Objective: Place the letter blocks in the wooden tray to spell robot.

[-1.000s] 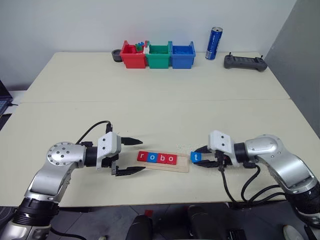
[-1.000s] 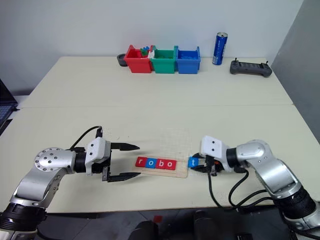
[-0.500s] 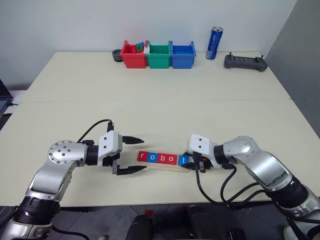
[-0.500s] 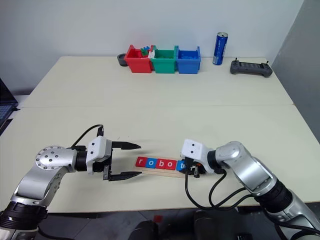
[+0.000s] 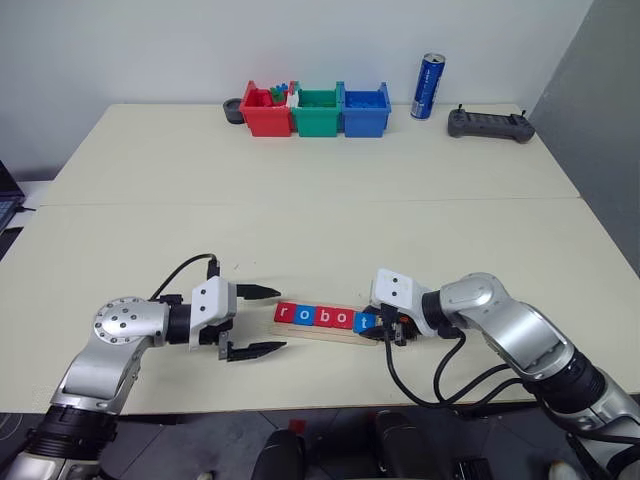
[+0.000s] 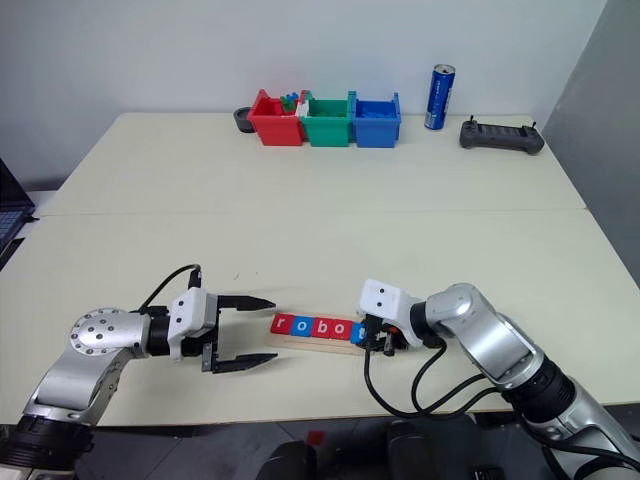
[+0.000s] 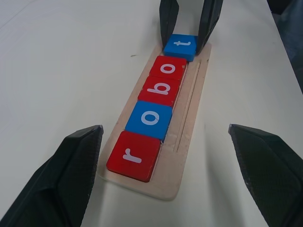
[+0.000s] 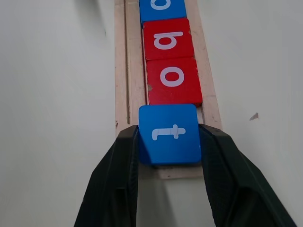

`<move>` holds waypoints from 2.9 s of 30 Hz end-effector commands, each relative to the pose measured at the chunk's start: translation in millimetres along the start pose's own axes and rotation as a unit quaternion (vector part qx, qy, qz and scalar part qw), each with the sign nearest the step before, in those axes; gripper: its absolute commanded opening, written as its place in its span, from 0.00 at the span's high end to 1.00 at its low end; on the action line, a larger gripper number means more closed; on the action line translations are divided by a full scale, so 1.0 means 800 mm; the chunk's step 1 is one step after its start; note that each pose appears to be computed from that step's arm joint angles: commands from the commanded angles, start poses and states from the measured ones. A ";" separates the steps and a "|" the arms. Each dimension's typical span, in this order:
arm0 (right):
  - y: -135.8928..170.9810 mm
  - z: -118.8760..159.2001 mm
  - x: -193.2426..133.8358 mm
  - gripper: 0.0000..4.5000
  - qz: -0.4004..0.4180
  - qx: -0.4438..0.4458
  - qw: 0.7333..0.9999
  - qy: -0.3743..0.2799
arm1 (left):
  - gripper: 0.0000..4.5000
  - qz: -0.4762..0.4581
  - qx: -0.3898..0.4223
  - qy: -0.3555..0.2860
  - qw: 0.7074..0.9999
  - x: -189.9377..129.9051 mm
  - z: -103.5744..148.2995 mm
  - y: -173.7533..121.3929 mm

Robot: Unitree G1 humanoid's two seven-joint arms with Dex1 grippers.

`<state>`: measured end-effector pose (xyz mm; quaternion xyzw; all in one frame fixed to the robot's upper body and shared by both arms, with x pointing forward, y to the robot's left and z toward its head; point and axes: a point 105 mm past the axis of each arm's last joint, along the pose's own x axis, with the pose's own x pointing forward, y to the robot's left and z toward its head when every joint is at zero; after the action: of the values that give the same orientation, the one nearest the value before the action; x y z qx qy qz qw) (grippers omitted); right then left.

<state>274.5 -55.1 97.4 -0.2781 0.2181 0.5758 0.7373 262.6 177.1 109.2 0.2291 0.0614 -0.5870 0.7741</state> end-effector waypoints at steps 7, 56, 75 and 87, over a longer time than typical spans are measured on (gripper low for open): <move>-0.009 0.029 -0.012 0.01 -0.024 -0.002 0.999 -0.033 | 0.00 0.000 0.016 -0.010 1.000 0.001 0.014 0.003; 0.004 0.021 -0.001 0.99 -0.030 -0.034 0.999 -0.020 | 0.00 -0.001 0.025 -0.012 1.000 0.010 0.049 0.008; 0.017 -0.005 -0.034 0.99 -0.014 0.001 1.000 0.010 | 0.00 -0.002 0.021 -0.010 1.000 0.012 0.050 0.008; 0.016 0.008 -0.019 0.99 -0.011 -0.003 1.000 -0.007 | 0.00 -0.002 0.018 -0.008 1.000 0.007 0.032 0.008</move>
<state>256.8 -62.9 103.0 -0.2707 0.2250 0.5700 0.7424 267.0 162.0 128.3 0.2326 0.0577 -0.5908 0.7704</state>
